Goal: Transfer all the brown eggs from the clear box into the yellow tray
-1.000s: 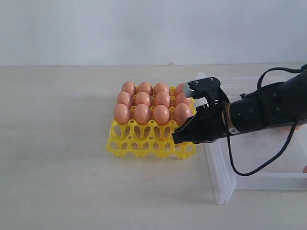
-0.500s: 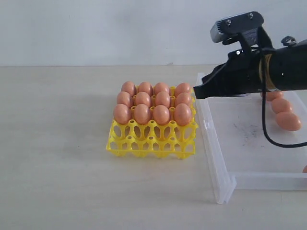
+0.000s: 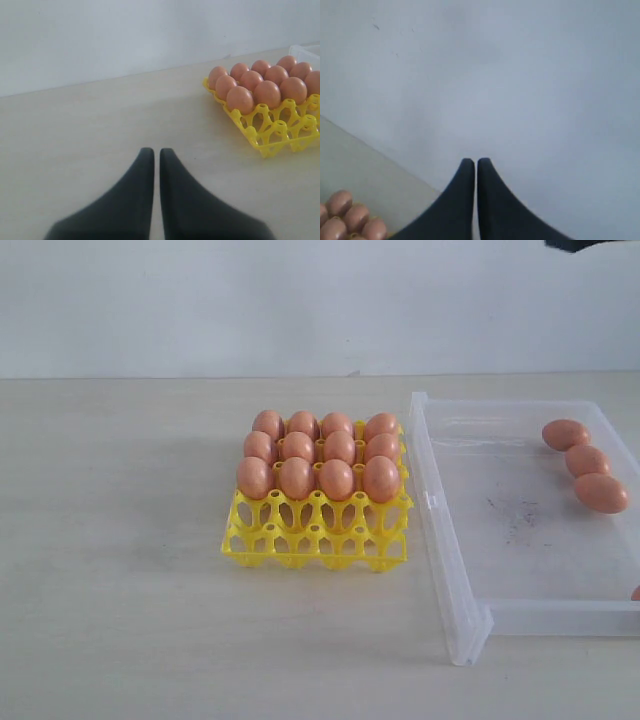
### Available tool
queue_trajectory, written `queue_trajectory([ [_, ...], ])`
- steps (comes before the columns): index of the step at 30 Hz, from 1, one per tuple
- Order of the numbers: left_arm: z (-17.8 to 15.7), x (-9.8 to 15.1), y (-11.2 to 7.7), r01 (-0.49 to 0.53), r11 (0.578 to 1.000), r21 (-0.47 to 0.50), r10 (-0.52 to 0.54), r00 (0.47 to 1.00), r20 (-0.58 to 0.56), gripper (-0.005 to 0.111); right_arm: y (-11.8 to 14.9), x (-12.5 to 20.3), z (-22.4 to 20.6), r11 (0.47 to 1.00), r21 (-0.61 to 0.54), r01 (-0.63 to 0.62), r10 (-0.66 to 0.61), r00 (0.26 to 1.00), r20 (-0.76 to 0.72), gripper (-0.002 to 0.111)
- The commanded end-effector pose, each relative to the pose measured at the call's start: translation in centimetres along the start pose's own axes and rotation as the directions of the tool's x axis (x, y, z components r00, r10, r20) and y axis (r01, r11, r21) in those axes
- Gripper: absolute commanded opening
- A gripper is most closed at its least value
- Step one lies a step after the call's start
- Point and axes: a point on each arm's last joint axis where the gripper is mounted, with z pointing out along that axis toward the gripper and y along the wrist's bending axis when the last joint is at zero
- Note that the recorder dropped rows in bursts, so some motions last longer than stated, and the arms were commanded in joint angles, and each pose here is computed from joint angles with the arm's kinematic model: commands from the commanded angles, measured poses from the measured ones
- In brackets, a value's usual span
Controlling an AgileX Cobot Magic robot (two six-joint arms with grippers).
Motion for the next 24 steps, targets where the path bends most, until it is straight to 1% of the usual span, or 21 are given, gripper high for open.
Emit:
queue_trajectory([
  [1,0.0,0.0,0.0,-0.006,1.000,-0.007,0.006,1.000,0.007,0.004,-0.7,-4.0,-6.4,0.975,0.063,0.212,-0.221,0.954,0.205,0.000],
  [2,0.0,0.0,0.0,-0.006,1.000,-0.007,0.006,1.000,0.007,0.004,-1.2,-4.6,-8.0,0.964,0.124,0.235,-0.258,0.939,0.228,0.000],
  [4,0.0,0.0,0.0,-0.006,1.000,-0.007,0.006,1.000,0.007,0.004,-2.0,-5.5,-10.8,0.917,0.257,0.304,-0.365,0.899,0.240,0.000],
  [5,0.0,0.0,0.0,-0.006,1.000,-0.007,0.006,1.000,0.007,0.004,-2.6,-5.8,-12.3,0.867,0.345,0.361,-0.447,0.868,0.215,0.000],
  [6,0.0,0.0,0.0,-0.006,1.000,-0.007,0.006,1.000,0.007,0.004,-3.1,-6.0,-13.8,0.800,0.426,0.422,-0.529,0.831,0.171,0.000],
  [7,0.0,0.0,0.0,-0.006,1.000,-0.007,0.006,1.000,0.007,0.004,-3.6,-6.1,-14.9,0.720,0.493,0.488,-0.606,0.789,0.104,0.000],
  [9,0.0,0.0,0.0,-0.006,1.000,-0.007,0.006,1.000,0.007,0.004,-4.5,-6.2,-17.2,0.538,0.592,0.601,-0.712,0.699,-0.062,0.000],
  [11,0.0,0.0,0.0,-0.006,1.000,-0.007,0.006,1.000,0.007,0.004,-5.2,-6.0,-18.9,0.418,0.634,0.650,-0.733,0.654,-0.188,0.000],
  [12,0.0,0.0,0.0,-0.006,1.000,-0.007,0.006,1.000,0.007,0.004,-5.6,-5.8,-19.6,0.393,0.658,0.643,-0.709,0.667,-0.228,0.000],
  [13,0.0,0.0,0.0,-0.006,1.000,-0.007,0.006,1.000,0.007,0.004,-5.8,-5.6,-20.1,0.442,0.674,0.591,-0.652,0.728,-0.211,0.000],
  [15,0.0,0.0,0.0,-0.006,1.000,-0.007,0.006,1.000,0.007,0.004,-6.4,-4.3,-20.3,0.566,0.684,0.460,-0.471,0.861,-0.189,0.000],
  [16,0.0,0.0,0.0,-0.006,1.000,-0.007,0.006,1.000,0.007,0.004,-6.5,-3.7,-20.0,0.608,0.668,0.428,-0.398,0.893,-0.210,0.000],
  [17,0.0,0.0,0.0,-0.006,1.000,-0.007,0.006,1.000,0.007,0.004,-6.4,-2.5,-19.2,0.676,0.623,0.393,-0.293,0.920,-0.262,0.000],
  [18,0.0,0.0,0.0,-0.006,1.000,-0.007,0.006,1.000,0.007,0.004,-6.2,-1.9,-18.4,0.719,0.559,0.413,-0.274,0.908,-0.318,0.000],
  [19,0.0,0.0,0.0,-0.006,1.000,-0.007,0.006,1.000,0.007,0.004,-5.8,-1.1,-17.4,0.775,0.493,0.396,-0.238,0.905,-0.352,0.000],
  [20,0.0,0.0,0.0,-0.006,1.000,-0.007,0.006,1.000,0.007,0.004,-5.0,-0.4,-15.9,0.851,0.395,0.345,-0.192,0.906,-0.377,0.000],
  [22,0.0,0.0,0.0,-0.006,1.000,-0.007,0.006,1.000,0.007,0.004,-3.7,0.8,-13.3,0.924,0.253,0.288,-0.143,0.871,-0.470,0.000],
  [23,0.0,0.0,0.0,-0.006,1.000,-0.007,0.006,1.000,0.007,0.004,-2.7,1.6,-11.5,0.955,0.169,0.244,-0.109,0.818,-0.565,0.000],
  [24,0.0,0.0,0.0,-0.006,1.000,-0.007,0.006,1.000,0.007,0.004,-2.1,2.3,-10.3,0.967,0.128,0.222,-0.090,0.763,-0.640,0.000],
])
